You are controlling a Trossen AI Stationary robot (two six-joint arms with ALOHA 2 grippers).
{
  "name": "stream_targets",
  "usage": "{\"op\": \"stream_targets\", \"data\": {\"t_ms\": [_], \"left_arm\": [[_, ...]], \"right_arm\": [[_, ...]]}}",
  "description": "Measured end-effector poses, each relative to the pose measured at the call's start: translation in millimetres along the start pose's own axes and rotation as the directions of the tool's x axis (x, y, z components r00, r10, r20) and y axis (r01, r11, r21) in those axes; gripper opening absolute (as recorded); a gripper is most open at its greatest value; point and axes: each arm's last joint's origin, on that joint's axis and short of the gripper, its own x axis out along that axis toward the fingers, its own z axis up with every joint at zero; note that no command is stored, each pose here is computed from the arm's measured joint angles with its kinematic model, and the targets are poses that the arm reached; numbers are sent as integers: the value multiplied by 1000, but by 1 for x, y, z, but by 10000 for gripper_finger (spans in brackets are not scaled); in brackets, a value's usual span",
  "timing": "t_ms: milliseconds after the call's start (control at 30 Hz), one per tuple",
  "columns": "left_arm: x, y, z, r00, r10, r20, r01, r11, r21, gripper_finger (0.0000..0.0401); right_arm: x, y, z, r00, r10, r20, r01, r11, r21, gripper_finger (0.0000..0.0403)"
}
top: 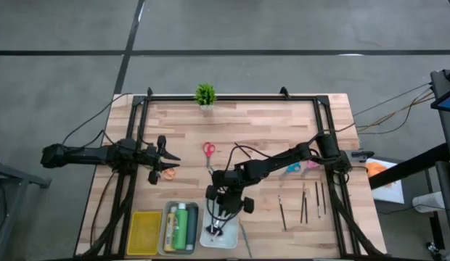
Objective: Pick & Place Paint Supplies
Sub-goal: Put the blue paint brush into the white bin
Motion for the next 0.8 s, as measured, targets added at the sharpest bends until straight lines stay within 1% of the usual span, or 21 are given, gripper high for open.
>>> {"op": "stream_targets", "data": {"t_ms": [167, 267, 433, 500, 533, 600, 633, 700, 800], "left_arm": [[0, 0, 0, 1000, 0, 0, 0, 1000, 0, 104], [0, 0, 0, 1000, 0, 0, 0, 1000, 0, 104], [0, 0, 0, 1000, 0, 0, 0, 1000, 0, 104], [0, 0, 0, 1000, 0, 0, 0, 1000, 0, 104], [0, 0, 0, 1000, 0, 0, 0, 1000, 0, 104], [0, 0, 0, 1000, 0, 0, 0, 1000, 0, 104], [0, 0, 0, 1000, 0, 0, 0, 1000, 0, 104], [0, 0, 0, 1000, 0, -3, 0, 1000, -1, 104], [0, 0, -1, 1000, 0, -9, 0, 1000, -1, 104]], "right_arm": [[-1, 0, 1, 1000, -4, 3, 3, 999, 40, 122], [-7, -6, 9, 999, -26, 20, 24, 996, 85, 123], [-31, -22, 33, 993, -99, 71, 88, 986, 144, 123], [-45, -28, 43, 986, -135, 92, 115, 973, 200, 123], [-51, -31, 46, 984, -149, 99, 121, 961, 250, 123], [-66, -38, 54, 974, -196, 111, 142, 918, 370, 123], [-74, -40, 57, 970, -223, 93, 160, 881, 444, 123], [-88, -45, 59, 958, -285, 38, 213, 792, 572, 123], [-104, -45, 55, 938, -330, -102, 306, 653, 693, 123]]}}
